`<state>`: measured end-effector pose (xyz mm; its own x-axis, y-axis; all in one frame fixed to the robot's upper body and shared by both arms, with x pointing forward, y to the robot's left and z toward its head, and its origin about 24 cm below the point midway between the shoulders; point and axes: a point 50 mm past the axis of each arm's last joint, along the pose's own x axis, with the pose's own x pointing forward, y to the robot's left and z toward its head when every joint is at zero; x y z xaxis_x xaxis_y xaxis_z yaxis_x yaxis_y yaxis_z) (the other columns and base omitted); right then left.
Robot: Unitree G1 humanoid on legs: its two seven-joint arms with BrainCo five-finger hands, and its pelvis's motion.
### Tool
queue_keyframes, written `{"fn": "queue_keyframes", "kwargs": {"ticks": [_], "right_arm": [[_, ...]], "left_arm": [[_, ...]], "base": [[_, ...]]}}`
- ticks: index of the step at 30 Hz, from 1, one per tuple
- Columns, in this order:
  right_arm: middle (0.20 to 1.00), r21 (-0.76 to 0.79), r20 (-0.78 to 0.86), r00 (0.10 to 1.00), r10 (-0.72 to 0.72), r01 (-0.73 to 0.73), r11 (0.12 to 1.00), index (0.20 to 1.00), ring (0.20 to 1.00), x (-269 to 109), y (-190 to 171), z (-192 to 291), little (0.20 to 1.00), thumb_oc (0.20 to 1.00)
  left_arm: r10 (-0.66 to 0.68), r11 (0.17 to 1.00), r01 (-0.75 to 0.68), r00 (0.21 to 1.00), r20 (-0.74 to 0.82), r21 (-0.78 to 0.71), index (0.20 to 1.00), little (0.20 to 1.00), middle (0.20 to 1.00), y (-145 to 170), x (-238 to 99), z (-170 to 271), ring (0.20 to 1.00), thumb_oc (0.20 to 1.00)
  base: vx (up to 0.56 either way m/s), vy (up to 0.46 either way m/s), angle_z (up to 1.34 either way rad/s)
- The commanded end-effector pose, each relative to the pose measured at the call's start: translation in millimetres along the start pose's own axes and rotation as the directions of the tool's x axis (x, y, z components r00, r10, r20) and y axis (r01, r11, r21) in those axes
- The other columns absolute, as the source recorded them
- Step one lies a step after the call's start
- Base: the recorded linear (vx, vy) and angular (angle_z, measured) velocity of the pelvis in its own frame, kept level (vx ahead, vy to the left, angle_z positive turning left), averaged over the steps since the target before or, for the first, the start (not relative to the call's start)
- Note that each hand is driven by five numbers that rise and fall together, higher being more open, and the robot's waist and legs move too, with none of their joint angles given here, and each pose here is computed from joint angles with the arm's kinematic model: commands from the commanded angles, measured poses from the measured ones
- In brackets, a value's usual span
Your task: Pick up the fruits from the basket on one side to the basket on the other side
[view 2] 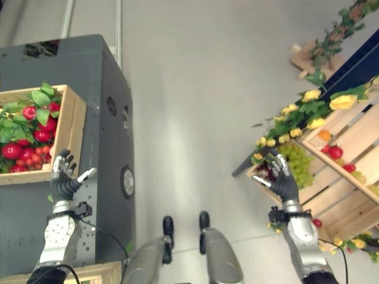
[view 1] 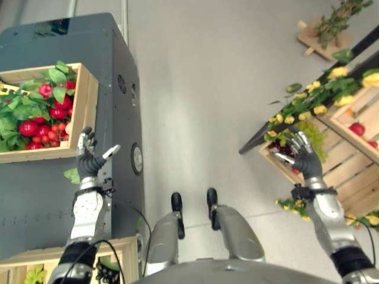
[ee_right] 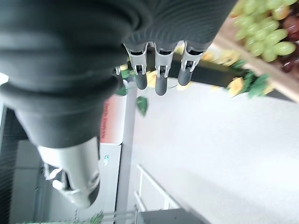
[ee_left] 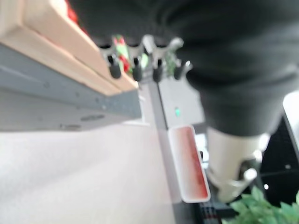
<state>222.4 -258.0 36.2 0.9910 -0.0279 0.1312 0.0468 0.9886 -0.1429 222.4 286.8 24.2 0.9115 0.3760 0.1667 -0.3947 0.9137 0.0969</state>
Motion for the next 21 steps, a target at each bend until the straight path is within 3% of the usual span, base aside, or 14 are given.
{"fn": "queue_keyframes", "kwargs": {"ticks": [1, 12, 21], "right_arm": [[1.0, -0.024, 0.079, 0.993, 0.089, -0.088, 0.996, 1.0, 1.0, 4.6, 10.9, 15.3, 1.0, 1.0], [1.0, -0.109, -0.028, 0.958, 0.285, -0.287, 0.952, 1.0, 1.0, 3.7, 29.3, 1.6, 1.0, 1.0], [1.0, -0.135, -0.081, 0.935, 0.345, -0.353, 0.926, 1.0, 1.0, -3.0, 34.1, -6.5, 1.0, 1.0]], "left_arm": [[-0.001, 1.0, -0.001, 0.996, 0.086, 0.024, 1.0, 1.0, 1.0, 10.3, 4.6, 12.4, 1.0, 1.0], [-0.167, 0.983, 0.166, 0.986, 0.008, 0.079, 1.0, 1.0, 1.0, 2.7, -7.8, 2.0, 1.0, 1.0], [-0.274, 0.956, 0.281, 0.958, -0.08, 0.084, 1.0, 1.0, 1.0, -9.6, -14.8, -15.6, 1.0, 1.0]], "base": [[0.04, 0.079, 0.02], [0.04, 0.116, 0.26], [0.09, -0.02, 1.02]]}}
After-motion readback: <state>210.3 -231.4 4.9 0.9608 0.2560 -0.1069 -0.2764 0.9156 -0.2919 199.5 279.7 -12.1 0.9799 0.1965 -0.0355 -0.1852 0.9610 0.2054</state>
